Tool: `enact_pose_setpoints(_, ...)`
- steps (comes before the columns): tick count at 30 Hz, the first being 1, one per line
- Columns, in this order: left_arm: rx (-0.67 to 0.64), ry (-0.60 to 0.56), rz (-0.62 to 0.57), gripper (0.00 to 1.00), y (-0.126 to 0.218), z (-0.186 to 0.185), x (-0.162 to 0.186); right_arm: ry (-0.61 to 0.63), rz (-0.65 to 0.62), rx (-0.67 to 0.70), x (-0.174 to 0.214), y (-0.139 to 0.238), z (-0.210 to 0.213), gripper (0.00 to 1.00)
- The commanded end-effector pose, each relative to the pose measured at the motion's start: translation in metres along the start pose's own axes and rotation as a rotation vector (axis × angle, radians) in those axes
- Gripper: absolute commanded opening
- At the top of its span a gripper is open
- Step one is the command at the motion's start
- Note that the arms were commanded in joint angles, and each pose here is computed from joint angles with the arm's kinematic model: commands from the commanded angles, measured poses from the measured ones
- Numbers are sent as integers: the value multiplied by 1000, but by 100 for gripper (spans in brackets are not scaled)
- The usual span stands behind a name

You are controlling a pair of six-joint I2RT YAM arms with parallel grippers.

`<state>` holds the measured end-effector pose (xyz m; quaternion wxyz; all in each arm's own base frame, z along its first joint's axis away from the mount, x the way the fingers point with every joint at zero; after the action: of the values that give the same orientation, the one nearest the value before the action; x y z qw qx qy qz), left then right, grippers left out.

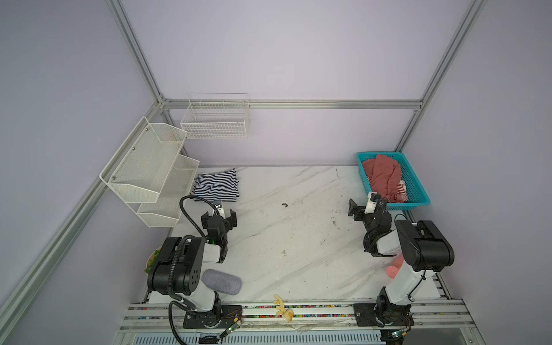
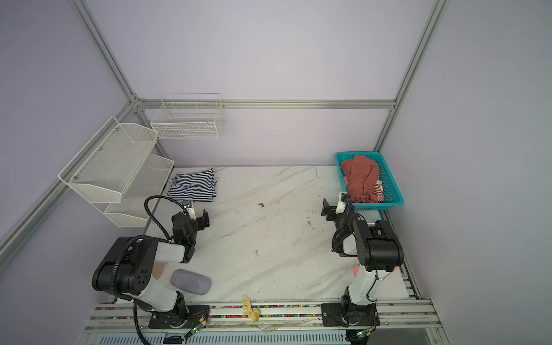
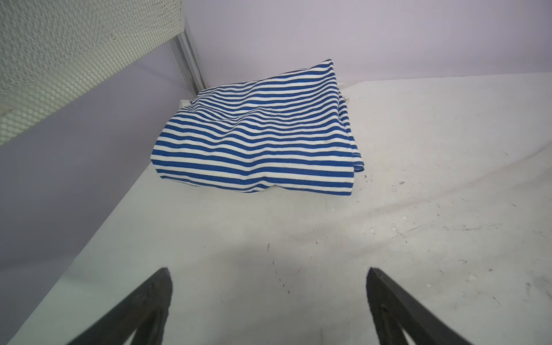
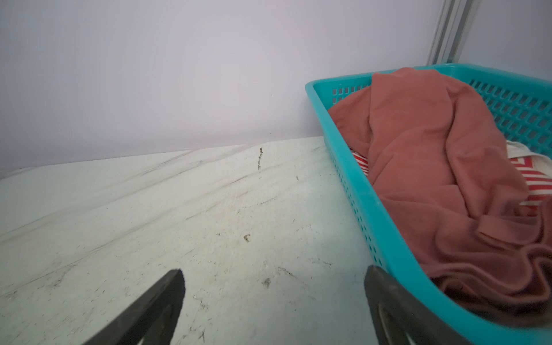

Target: Fold and stack the tank tops

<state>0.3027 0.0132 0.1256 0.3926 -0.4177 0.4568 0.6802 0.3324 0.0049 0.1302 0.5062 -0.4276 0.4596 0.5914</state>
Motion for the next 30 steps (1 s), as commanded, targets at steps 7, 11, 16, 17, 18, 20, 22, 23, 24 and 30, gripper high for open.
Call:
enact_pose_setpoints(7,4,43,-69,100,0,3,-12,42,-63,16,-11,-3,4,97)
enact_pose_setpoints(11,3,45,-71,100,0,3,-13,42,-59,16,-10,-3,4,97)
enact_pose_setpoints(16,3,43,-68,100,0,3,-12,41,-60,16,-10,-3,4,97)
enact_pose_setpoints(17,3,43,-68,100,0,3,-12,42,-60,17,-11,-3,4,97)
enact_pose_setpoints(18,2,43,-68,100,0,3,-12,41,-58,17,-10,-3,4,97)
enact_pose_setpoints(20,1,44,-68,100,0,3,-12,41,-60,16,-10,-3,4,97)
enact_pose_setpoints(22,2,44,-69,100,0,3,-12,42,-58,16,-10,-3,4,97)
enact_pose_setpoints(23,2,44,-70,100,0,3,-12,42,-58,15,-10,-3,4,97)
enact_pose_setpoints(24,2,45,-70,100,0,3,-12,41,-59,16,-10,-3,4,97)
enact_pose_setpoints(30,2,43,-69,100,0,3,-12,42,-60,16,-10,-3,4,97)
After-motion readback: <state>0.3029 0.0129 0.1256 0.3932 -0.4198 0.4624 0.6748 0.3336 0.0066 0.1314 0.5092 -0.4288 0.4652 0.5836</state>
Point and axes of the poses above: each gripper's point midway between its finger pads, its own y axis back along the fingers, its own z axis along the line the jaws close on, x = y × z, the point moved 10 cm from there along y, back along the fingers, and after that the axes turned 6 degrees about -y, right-handed, at the moved point
